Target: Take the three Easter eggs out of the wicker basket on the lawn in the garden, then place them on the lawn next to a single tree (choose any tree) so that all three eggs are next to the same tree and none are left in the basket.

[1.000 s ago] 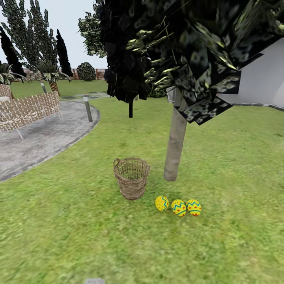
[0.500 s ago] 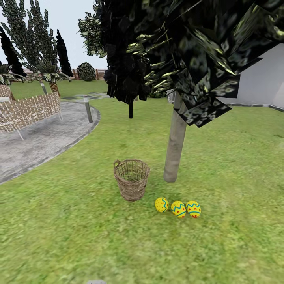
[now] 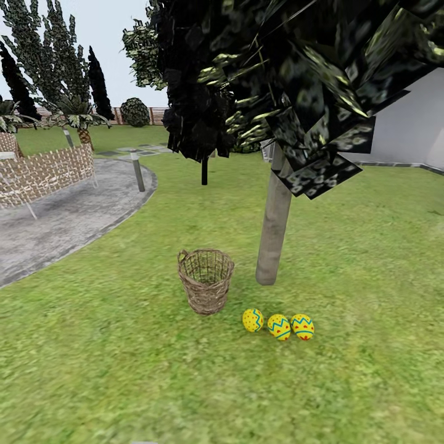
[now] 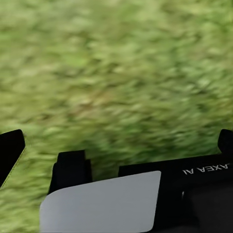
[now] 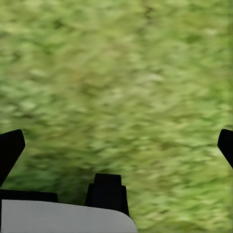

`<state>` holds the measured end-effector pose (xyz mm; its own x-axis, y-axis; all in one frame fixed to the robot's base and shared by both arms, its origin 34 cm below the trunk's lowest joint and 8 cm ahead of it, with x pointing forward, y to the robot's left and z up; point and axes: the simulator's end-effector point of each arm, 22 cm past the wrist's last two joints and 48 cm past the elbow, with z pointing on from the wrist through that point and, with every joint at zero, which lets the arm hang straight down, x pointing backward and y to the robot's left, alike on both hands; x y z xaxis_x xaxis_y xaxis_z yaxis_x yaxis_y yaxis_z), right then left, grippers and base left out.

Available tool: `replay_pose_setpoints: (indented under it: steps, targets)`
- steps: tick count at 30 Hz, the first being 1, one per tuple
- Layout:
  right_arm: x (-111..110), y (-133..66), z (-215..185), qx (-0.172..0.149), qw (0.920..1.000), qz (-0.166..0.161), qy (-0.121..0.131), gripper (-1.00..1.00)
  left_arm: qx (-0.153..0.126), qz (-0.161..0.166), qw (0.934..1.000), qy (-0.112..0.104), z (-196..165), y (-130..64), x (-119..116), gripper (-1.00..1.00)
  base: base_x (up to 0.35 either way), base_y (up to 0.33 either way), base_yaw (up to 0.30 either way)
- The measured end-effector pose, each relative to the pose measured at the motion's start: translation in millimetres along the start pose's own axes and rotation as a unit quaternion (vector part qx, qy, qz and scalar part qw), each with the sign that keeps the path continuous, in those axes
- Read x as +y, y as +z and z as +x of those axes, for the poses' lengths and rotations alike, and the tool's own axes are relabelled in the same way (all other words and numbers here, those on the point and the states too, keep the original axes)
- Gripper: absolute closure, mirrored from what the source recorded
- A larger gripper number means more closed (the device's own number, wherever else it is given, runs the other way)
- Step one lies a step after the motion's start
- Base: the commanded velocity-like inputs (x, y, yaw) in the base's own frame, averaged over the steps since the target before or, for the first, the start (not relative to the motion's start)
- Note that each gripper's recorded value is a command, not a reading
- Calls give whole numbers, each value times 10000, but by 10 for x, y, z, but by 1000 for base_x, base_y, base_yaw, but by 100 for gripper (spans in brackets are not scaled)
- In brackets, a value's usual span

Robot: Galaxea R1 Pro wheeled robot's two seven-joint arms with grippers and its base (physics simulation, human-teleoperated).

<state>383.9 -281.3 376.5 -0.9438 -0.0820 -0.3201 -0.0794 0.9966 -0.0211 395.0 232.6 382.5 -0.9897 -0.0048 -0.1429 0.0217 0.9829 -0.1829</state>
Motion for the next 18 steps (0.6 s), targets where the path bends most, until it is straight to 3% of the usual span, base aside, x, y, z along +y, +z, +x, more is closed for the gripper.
replay_pose_setpoints:
  steps: [8, 18]
  targets:
    - [-14, -6, 50, 30, 10000, 9, 3, -100, 171, -154, 9997, -64, 288, -22, 252, -100, 0, 0, 0]
    - [-17, -9, 72, 43, 10000, 11, 5, -100, 593, -171, 9980, -139, 953, -14, 279, -100, 0, 0, 0]
